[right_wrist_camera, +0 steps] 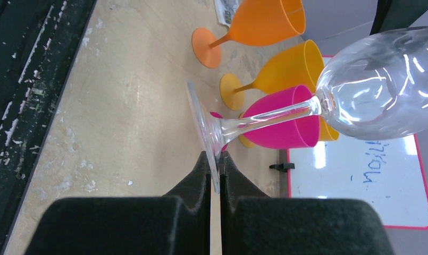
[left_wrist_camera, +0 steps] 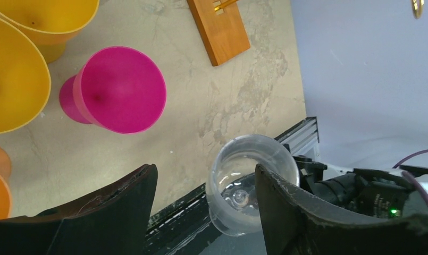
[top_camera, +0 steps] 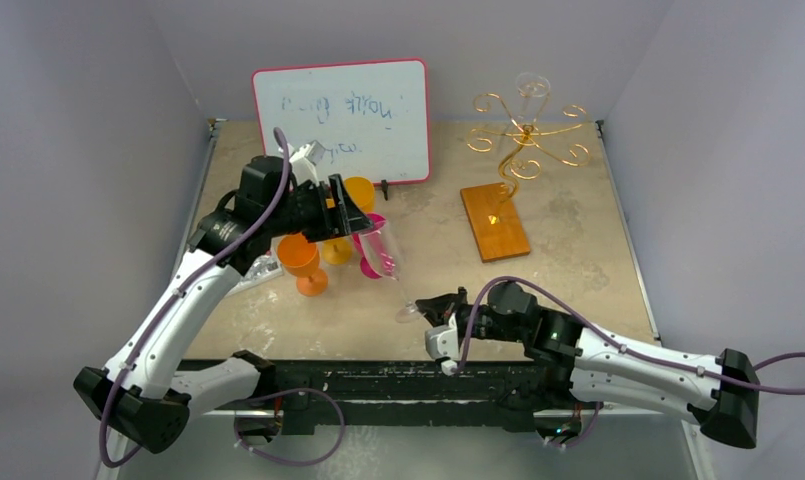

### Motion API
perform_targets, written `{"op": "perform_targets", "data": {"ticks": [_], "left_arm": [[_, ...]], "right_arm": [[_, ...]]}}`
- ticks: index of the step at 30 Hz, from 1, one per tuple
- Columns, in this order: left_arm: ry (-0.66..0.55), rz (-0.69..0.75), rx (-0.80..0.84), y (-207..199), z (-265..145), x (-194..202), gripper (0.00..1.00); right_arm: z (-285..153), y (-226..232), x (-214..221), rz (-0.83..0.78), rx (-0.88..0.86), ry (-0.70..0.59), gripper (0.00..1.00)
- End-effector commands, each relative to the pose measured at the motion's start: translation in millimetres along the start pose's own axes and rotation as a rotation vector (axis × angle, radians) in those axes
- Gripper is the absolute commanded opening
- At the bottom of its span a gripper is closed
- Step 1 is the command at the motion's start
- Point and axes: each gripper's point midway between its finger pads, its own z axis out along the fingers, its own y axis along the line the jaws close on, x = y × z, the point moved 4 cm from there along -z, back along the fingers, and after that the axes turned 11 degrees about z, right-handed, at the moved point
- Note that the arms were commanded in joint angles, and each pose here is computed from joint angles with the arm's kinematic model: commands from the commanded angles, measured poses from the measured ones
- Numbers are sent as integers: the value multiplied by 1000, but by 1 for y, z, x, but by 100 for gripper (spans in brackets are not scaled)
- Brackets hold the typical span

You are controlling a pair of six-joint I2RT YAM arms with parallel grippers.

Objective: Take the wine glass off the wine glass rack

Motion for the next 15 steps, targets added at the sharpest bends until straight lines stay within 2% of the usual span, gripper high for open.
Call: {"op": "perform_targets", "data": {"ticks": [1, 6, 10, 15], "left_arm": [[9, 96, 1, -3, -7, -9, 66], [53, 122, 113, -14, -4, -2, 65], [87, 159, 158, -17, -6, 4, 56], [119, 242, 221, -18, -10, 15, 45]], "right_arm": [[-13, -37, -59, -65, 67, -165, 0], [-14, -45, -64, -115, 70, -145, 0], [-14, -48, -59, -141, 76, -98, 0], [-23, -64, -40, -146, 180, 59, 0]]}}
